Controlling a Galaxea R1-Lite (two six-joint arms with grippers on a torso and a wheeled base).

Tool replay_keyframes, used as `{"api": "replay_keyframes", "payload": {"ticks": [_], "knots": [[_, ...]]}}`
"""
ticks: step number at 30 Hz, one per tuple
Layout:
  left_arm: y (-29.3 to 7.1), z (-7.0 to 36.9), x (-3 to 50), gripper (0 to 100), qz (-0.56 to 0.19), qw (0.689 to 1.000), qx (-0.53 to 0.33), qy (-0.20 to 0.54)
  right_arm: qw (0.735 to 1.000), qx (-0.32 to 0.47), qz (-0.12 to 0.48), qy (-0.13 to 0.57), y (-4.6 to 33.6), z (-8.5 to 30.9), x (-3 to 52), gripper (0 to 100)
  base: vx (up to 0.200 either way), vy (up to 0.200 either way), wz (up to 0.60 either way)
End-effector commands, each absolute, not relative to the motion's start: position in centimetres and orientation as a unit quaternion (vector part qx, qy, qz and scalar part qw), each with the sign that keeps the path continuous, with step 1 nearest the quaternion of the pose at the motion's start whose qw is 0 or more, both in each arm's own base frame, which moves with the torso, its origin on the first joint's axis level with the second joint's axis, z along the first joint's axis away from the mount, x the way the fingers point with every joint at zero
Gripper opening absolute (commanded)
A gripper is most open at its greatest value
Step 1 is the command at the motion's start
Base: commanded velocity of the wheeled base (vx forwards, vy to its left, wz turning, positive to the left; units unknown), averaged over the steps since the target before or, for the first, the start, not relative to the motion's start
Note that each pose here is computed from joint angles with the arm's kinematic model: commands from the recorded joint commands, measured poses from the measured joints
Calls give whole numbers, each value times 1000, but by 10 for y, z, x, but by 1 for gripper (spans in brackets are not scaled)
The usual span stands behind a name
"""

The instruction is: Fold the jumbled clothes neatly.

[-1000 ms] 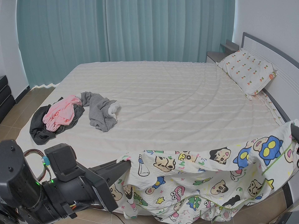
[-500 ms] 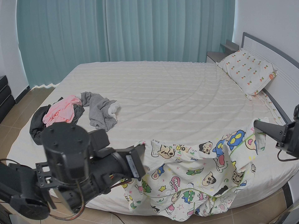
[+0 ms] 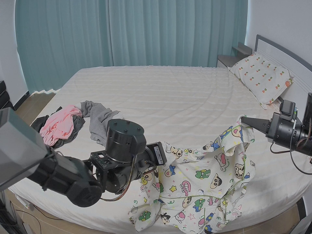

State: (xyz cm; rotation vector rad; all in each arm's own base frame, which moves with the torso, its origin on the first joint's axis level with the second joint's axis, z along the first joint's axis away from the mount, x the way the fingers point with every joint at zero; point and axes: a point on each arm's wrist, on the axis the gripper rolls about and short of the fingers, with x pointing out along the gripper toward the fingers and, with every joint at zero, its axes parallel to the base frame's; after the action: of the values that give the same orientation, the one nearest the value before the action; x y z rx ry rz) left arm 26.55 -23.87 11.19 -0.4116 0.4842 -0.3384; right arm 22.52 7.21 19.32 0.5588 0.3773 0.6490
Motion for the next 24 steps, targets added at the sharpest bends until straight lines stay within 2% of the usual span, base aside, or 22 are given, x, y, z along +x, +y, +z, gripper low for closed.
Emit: {"api": "replay_keyframes", "payload": {"ticks": [1, 3, 8, 15, 24], "knots": [[-250, 70, 308, 0, -133, 938, -192, 258, 891, 271, 288, 223, 79, 168, 274, 0, 200, 0, 0], [-253, 62, 316, 0, -130, 938, -189, 260, 890, 272, 277, 237, 80, 157, 287, 0, 200, 0, 0], [-249, 54, 334, 0, -146, 930, -197, 274, 892, 275, 253, 255, 78, 132, 311, 0, 0, 0, 0], [-239, 50, 344, 0, -153, 923, -203, 290, 907, 278, 209, 238, 70, 102, 333, 0, 0, 0, 0], [-223, 48, 362, 0, -127, 928, -211, 280, 898, 281, 202, 273, 73, 72, 343, 0, 0, 0, 0]]}}
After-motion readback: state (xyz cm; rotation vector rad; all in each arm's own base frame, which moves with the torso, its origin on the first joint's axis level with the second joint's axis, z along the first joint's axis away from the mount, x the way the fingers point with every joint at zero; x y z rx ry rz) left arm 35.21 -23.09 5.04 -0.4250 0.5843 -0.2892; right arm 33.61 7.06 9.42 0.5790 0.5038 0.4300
